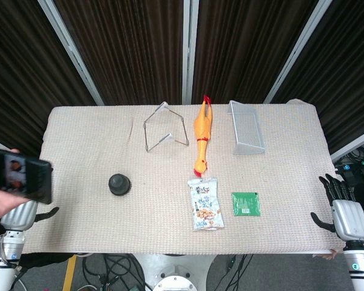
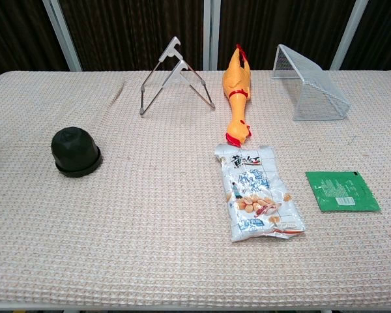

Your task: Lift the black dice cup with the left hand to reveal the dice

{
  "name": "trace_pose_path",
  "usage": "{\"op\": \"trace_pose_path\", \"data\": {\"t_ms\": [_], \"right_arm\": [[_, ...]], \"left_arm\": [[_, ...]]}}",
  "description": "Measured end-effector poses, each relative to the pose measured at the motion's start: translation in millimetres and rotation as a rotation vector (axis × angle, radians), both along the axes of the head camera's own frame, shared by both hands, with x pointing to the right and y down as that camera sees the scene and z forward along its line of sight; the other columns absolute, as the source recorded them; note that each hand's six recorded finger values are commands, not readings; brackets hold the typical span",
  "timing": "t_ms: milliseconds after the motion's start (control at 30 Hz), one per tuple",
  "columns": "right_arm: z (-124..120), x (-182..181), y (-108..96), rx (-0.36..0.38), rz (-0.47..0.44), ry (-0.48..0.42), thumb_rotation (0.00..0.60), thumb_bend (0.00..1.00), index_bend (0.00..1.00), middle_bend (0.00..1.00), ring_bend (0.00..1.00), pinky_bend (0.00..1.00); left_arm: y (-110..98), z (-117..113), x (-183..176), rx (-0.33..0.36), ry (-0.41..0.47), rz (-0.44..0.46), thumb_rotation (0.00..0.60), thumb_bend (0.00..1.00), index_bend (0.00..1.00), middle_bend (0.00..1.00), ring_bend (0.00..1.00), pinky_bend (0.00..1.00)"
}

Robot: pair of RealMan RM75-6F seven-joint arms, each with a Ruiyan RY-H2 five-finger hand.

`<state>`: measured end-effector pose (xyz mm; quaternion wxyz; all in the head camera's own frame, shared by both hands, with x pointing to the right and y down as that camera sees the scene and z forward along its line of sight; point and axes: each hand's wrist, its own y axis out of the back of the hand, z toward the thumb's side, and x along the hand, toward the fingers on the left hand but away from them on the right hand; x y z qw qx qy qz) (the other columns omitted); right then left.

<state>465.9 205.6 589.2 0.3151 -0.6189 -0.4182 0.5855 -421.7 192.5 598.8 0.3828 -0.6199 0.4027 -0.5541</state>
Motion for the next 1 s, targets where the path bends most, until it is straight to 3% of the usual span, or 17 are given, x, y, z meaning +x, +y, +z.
{"op": "trace_pose_path", "data": {"t_ms": [400, 600, 700, 1000], "right_arm": [[-10.7, -6.0, -10.3, 0.045, 0.006, -0.032, 0.6, 0.16, 0.0, 0.0, 0.0, 0.0], [-16.5, -9.9, -14.4, 0.056, -0.007, -0.04, 0.6, 0.16, 0.0, 0.0, 0.0, 0.0], [-17.8, -9.3, -14.8, 0.059, -0.01, -0.031, 0.6, 0.16, 0.0, 0.0, 0.0, 0.0], [-21.6, -13.2, -16.6, 0.068, -0.013, -0.019, 0.6, 0.16, 0.0, 0.0, 0.0, 0.0]], "left_arm": [[0.6, 7.6, 6.8, -0.04, 0.024, 0.008, 0.6, 0.04, 0.09, 0.05, 0.0, 0.14], [-0.5, 13.6, 16.0, -0.049, 0.119, 0.007, 0.6, 0.03, 0.09, 0.12, 0.03, 0.16], [-1.4, 24.0, 22.4, -0.064, 0.184, 0.019, 0.6, 0.03, 0.09, 0.12, 0.03, 0.16], [-10.2, 70.9, 62.3, -0.197, 0.301, 0.055, 0.6, 0.03, 0.09, 0.12, 0.03, 0.17]]}}
